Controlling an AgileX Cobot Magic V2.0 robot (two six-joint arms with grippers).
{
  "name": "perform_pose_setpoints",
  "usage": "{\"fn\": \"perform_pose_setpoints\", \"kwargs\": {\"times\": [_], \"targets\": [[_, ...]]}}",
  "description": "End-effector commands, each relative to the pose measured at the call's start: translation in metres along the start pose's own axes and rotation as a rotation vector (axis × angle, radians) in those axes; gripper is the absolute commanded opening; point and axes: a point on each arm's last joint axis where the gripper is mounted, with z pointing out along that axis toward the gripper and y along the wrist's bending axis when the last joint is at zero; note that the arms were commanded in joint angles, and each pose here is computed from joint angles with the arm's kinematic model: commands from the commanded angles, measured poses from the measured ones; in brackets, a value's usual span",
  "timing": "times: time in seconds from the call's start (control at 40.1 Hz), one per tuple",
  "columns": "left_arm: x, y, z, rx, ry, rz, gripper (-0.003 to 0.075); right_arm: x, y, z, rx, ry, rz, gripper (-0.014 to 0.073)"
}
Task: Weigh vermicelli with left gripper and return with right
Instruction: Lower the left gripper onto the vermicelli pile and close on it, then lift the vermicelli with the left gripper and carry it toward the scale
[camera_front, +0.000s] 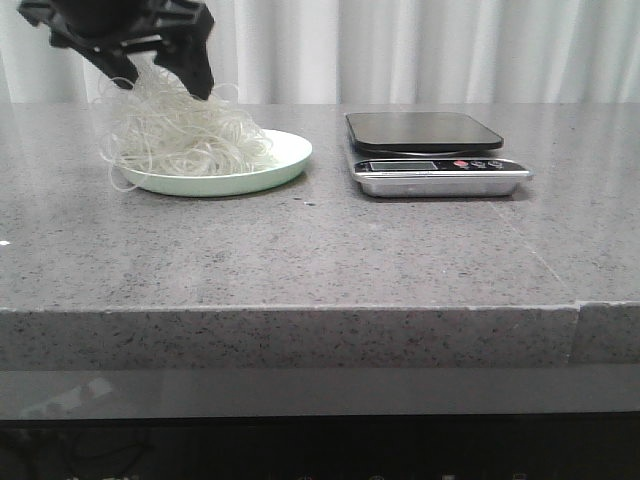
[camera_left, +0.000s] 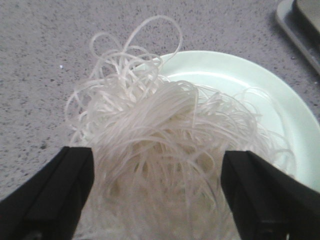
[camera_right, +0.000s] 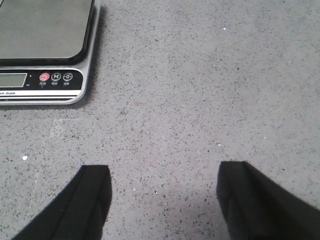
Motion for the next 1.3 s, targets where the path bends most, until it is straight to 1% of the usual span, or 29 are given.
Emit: {"fn": "perform_pose_setpoints", "kwargs": {"times": [0.0, 0.075, 0.15, 0.2, 0.225, 0.274, 0.424, 0.524, 0.599, 0.798, 1.023, 1.172, 1.272], "targets": [[-0.021, -0.002, -0.014, 0.004, -0.117, 0.004, 0.0599, -0.013, 0.0, -0.005, 0.0, -0.079, -0.007, 0.0563], [-0.018, -0.002, -0.011, 0.004, -0.094, 0.004, 0.0587, -0.013, 0.0, -0.005, 0.0, -0.079, -0.007, 0.0563], [-0.017, -0.002, -0.01, 0.004, -0.078, 0.004, 0.054, -0.013, 0.0, -0.005, 0.0, -0.079, -0.007, 0.0563], [-0.016, -0.002, -0.01, 0.004, -0.066, 0.004, 0.0479, -0.013, 0.0, -0.005, 0.0, -0.079, -0.007, 0.0563], [-0.015, -0.002, -0.009, 0.004, -0.06, 0.004, 0.0463, -0.013, 0.0, -0.005, 0.0, -0.079, -0.007, 0.0563], [-0.014, -0.002, -0.009, 0.004, -0.052, 0.004, 0.0397, -0.013, 0.0, -0.005, 0.0, -0.079, -0.007, 0.0563], [-0.013, -0.002, -0.009, 0.003, -0.039, 0.004, 0.0256, -0.013, 0.0, -0.005, 0.0, -0.079, -0.007, 0.0563], [-0.013, -0.002, -0.01, 0.003, -0.034, 0.004, 0.0183, -0.013, 0.0, -0.005, 0.0, -0.079, -0.007, 0.0563], [-0.014, -0.002, -0.011, 0.003, -0.036, 0.004, 0.0149, -0.013, 0.0, -0.005, 0.0, -0.079, -0.007, 0.0563], [-0.021, -0.002, -0.029, 0.003, -0.082, 0.003, 0.0155, -0.013, 0.0, -0.005, 0.0, -0.079, -0.007, 0.0563], [-0.036, -0.004, -0.062, 0.009, -0.19, 0.007, 0.0155, -0.013, 0.0, -0.005, 0.0, -0.079, -0.007, 0.0563], [-0.055, -0.016, -0.086, 0.036, -0.268, 0.025, 0.0155, -0.013, 0.0, -0.005, 0.0, -0.079, -0.007, 0.0563], [-0.07, -0.03, -0.101, 0.067, -0.325, 0.046, 0.0155, -0.013, 0.0, -0.005, 0.0, -0.079, -0.007, 0.0563]]}}
